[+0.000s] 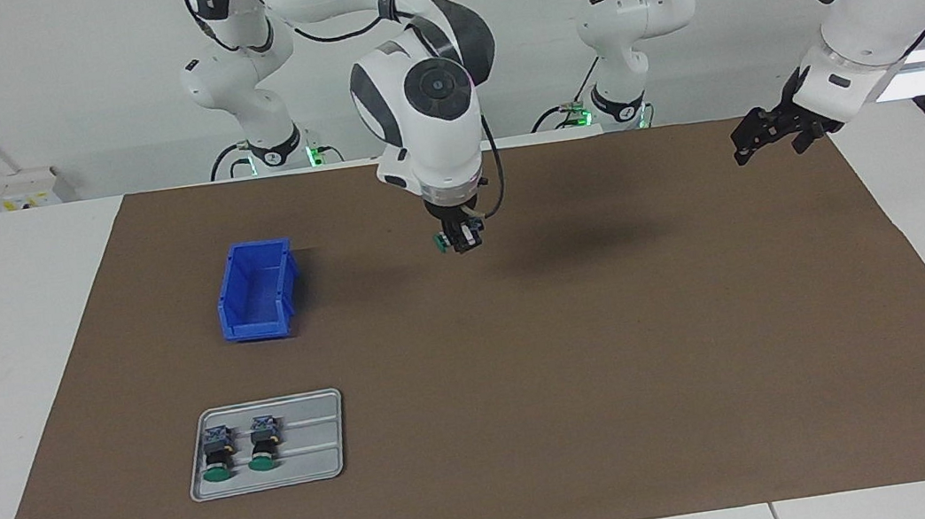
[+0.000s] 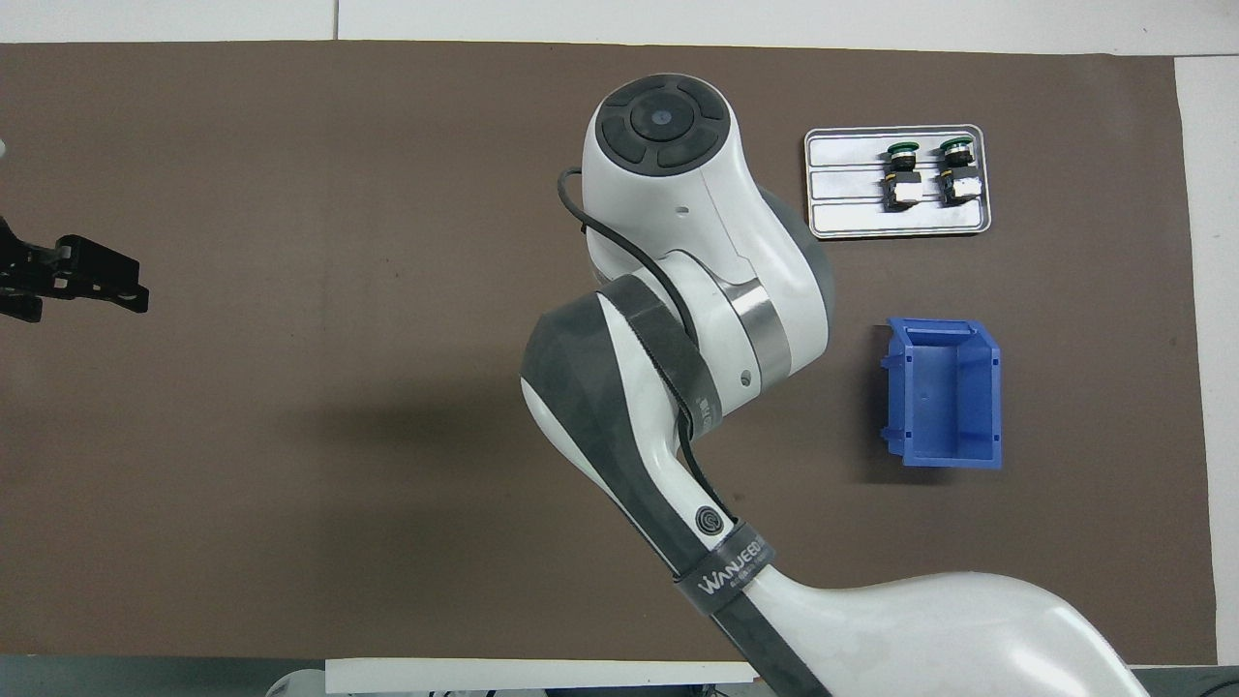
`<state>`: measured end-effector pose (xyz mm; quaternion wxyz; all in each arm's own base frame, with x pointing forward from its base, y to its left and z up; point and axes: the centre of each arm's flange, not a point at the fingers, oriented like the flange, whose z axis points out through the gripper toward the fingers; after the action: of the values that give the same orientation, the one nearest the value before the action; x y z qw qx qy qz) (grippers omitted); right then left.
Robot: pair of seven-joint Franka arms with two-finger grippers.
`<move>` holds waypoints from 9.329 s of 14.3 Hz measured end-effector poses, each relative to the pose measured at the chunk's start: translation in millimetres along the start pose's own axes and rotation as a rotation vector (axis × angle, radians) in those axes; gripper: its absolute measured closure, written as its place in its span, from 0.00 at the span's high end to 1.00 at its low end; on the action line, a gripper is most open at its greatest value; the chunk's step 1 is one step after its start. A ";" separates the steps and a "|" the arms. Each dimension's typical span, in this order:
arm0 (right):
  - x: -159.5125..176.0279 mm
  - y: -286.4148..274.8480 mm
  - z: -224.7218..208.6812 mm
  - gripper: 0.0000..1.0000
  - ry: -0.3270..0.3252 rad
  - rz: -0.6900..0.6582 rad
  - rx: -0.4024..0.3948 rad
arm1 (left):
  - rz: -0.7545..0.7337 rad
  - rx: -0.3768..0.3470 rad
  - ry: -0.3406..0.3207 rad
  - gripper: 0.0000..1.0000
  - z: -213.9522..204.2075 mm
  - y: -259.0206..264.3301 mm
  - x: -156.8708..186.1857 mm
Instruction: Place and press button with both arms
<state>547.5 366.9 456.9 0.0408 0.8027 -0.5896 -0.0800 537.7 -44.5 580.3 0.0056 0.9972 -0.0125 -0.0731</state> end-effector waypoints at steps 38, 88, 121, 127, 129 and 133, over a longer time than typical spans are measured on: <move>-3.5 24.9 148.3 0.99 -0.055 0.089 -0.012 | -0.151 0.002 -0.005 1.00 0.6 4.1 -0.7; 352.3 162.3 -159.9 1.00 0.080 -1.125 0.048 | -1.651 -0.072 0.049 0.72 302.9 450.7 -74.7; 358.3 165.9 -160.3 1.00 0.074 -1.113 0.049 | -1.445 -0.785 -0.575 0.33 206.6 318.7 0.6; 358.3 165.9 -160.4 1.00 0.074 -1.113 0.049 | -1.492 -0.843 -0.650 0.33 215.3 316.6 0.6; 358.3 165.9 -160.4 1.00 0.074 -1.113 0.049 | -1.491 -0.910 -0.770 0.33 245.6 307.1 6.7; 358.3 165.9 -160.4 1.00 0.074 -1.113 0.049 | -1.413 -0.990 -0.913 0.33 295.4 309.1 10.4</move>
<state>524.4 -29.2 612.3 -0.0054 0.9959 -0.0765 -0.0475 497.4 -356.5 290.6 0.3732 0.5357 0.6195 -0.4358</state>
